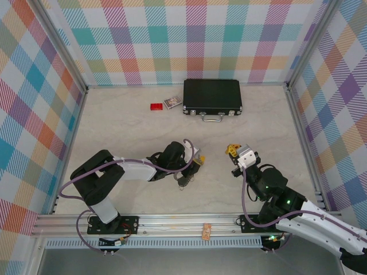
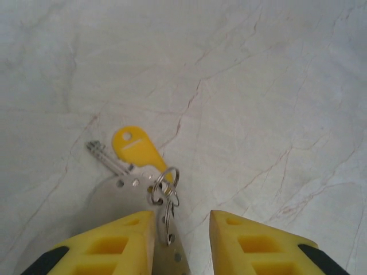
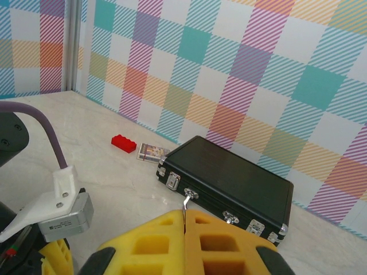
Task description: Put the keys on the keyring
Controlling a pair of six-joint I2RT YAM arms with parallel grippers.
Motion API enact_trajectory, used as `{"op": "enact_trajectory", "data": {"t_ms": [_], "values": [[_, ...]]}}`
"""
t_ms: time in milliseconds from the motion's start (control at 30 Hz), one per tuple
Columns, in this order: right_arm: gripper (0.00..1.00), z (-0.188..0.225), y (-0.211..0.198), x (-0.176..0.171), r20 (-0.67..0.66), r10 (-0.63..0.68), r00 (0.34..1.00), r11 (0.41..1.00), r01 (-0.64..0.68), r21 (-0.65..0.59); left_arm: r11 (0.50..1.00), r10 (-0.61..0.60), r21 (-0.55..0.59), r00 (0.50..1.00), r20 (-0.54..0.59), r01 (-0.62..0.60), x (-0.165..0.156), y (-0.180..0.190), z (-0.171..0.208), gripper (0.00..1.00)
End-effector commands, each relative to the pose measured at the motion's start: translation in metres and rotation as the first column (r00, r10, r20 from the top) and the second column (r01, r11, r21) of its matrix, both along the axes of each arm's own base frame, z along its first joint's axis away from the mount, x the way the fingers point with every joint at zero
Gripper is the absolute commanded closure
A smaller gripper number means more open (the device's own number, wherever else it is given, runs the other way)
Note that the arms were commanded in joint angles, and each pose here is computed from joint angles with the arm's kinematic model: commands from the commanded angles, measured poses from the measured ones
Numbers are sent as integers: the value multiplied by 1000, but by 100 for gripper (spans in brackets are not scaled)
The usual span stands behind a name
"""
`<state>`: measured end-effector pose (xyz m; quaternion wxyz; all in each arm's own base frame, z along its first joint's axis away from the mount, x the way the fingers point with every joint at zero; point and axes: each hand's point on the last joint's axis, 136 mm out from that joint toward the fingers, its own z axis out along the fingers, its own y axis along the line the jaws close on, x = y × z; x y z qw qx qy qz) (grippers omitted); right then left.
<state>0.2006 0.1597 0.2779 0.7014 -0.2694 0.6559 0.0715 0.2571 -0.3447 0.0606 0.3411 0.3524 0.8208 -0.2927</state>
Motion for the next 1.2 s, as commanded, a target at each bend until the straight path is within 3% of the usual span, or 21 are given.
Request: {"op": "enact_trajectory", "data": {"t_ms": [0, 500, 1167], "values": [[100, 7, -2, 2, 13, -16, 1000, 999, 15, 43, 1000, 1, -30, 1000, 13, -1, 1, -5, -2, 71], [100, 6, -2, 2, 12, -15, 1000, 999, 14, 43, 999, -3, 41, 1000, -13, 3, -5, 6, -26, 72], [100, 2, -2, 2, 5, -13, 1000, 999, 13, 45, 999, -25, 48, 999, -26, 27, -7, -1, -32, 78]]}}
